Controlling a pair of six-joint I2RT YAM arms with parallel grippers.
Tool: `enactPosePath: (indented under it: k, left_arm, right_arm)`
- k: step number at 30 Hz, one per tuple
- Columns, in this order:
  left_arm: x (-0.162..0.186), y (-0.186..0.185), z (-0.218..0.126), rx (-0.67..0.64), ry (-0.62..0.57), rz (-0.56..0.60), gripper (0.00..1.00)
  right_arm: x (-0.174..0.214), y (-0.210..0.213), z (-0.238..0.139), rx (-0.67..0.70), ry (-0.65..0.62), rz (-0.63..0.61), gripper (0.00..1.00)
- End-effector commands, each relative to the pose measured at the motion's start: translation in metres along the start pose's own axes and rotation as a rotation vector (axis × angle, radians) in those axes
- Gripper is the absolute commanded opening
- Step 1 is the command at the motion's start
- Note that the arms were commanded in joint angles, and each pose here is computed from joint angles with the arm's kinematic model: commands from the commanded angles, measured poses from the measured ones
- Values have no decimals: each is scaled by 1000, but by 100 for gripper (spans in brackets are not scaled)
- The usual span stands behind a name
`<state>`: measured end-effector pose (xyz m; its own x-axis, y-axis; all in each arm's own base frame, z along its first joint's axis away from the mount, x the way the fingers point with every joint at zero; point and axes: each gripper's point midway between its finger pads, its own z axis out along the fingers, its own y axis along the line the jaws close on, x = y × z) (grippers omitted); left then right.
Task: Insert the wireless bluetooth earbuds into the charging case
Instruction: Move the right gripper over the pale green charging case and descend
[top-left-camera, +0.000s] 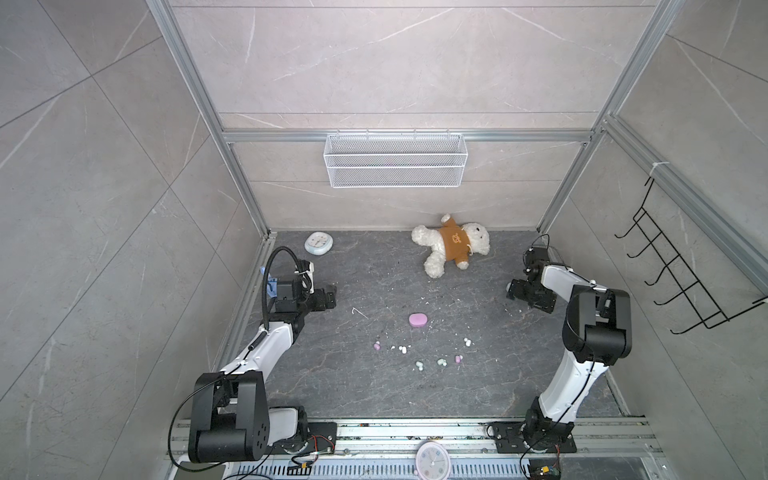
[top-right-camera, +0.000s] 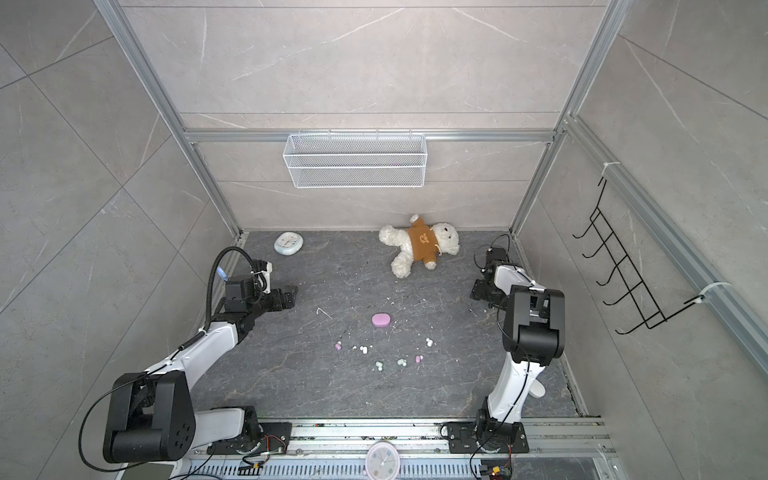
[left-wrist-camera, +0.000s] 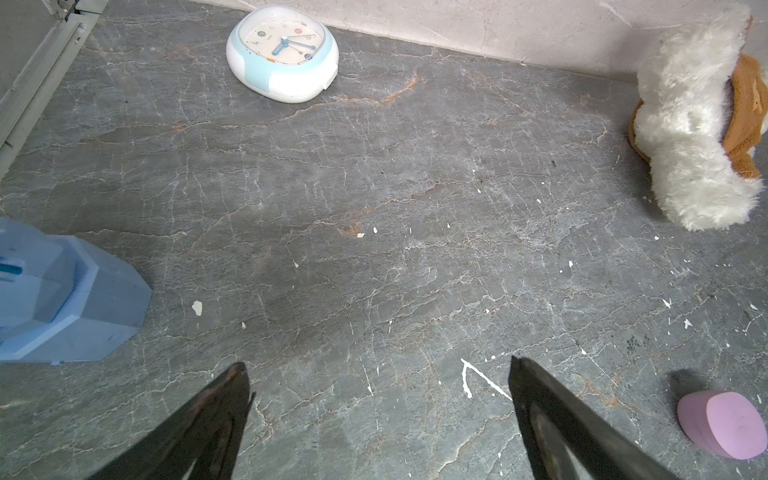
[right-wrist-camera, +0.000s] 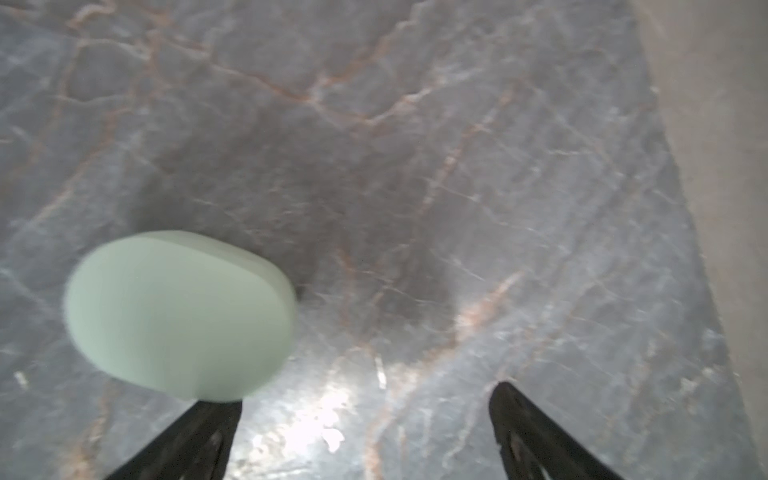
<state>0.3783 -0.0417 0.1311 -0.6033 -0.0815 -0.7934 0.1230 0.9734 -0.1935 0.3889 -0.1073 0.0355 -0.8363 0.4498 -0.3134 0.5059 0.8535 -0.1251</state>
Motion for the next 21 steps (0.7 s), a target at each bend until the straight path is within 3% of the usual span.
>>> enactPosePath:
  k: [1, 9, 21]
  left_arm:
    - [-11, -8, -4, 28, -24, 3, 100]
    - [-12, -7, -4, 24, -24, 7, 100]
    - [-12, -10, -5, 29, -19, 18, 100]
  right_arm:
    - [-9, 1, -22, -40, -49, 20, 96]
    - [-27, 23, -48, -209, -80, 111, 97]
    - [-30, 46, -26, -314, 65, 280, 85]
